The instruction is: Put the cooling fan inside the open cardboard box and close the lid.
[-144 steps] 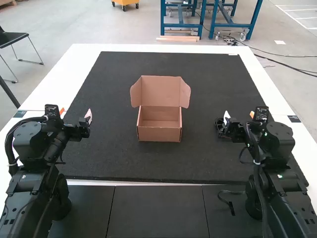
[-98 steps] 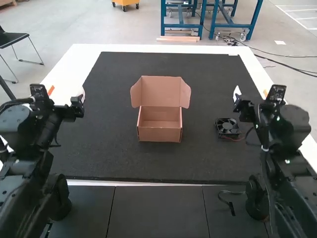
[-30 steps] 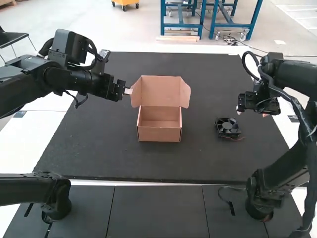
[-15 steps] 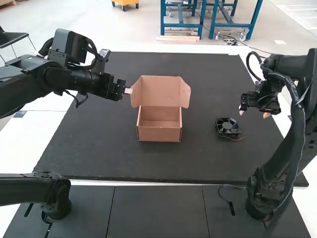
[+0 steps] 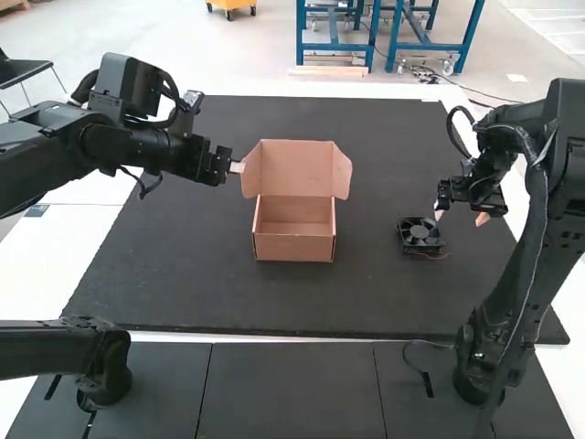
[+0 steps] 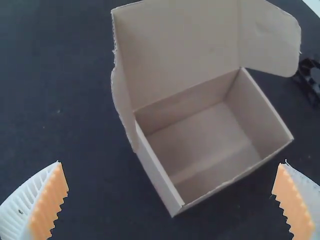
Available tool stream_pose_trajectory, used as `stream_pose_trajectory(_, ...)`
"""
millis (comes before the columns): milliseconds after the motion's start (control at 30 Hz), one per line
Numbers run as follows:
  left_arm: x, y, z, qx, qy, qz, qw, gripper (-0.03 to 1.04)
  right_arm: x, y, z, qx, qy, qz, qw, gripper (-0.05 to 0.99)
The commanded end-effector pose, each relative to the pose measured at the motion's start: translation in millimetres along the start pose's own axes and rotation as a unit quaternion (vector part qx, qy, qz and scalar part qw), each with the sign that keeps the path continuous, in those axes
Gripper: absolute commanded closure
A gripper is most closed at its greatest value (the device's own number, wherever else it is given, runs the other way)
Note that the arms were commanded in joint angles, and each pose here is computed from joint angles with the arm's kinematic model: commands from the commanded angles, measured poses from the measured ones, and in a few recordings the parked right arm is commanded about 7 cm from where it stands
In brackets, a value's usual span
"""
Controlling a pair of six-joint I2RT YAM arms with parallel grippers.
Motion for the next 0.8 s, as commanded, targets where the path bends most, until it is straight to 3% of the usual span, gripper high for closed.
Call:
stream_pose_trajectory(0,-12,1.0,14,0.009,-0.028,0.007,0.9995,0.04,-3,-2,12,0.0,-0.012,0.006,1.0,0.05)
stream_pose_trajectory(767,-13,0.7,18,0.009,-0.038,0.006,0.9992,0.04,28,-8,11,0.011,0.055,0.001,0.998,0.04)
Point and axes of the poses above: each hand's point on the last joint's axis, 136 mm out from that joint toward the fingers, its own x axis out along the fingers, its own y axis along the line the jaws close on, z = x × y, the point moved 7 cm from there along -x, back along the fingers, and after that the axes turned 1 degree about -x, right-handed, at the moved point
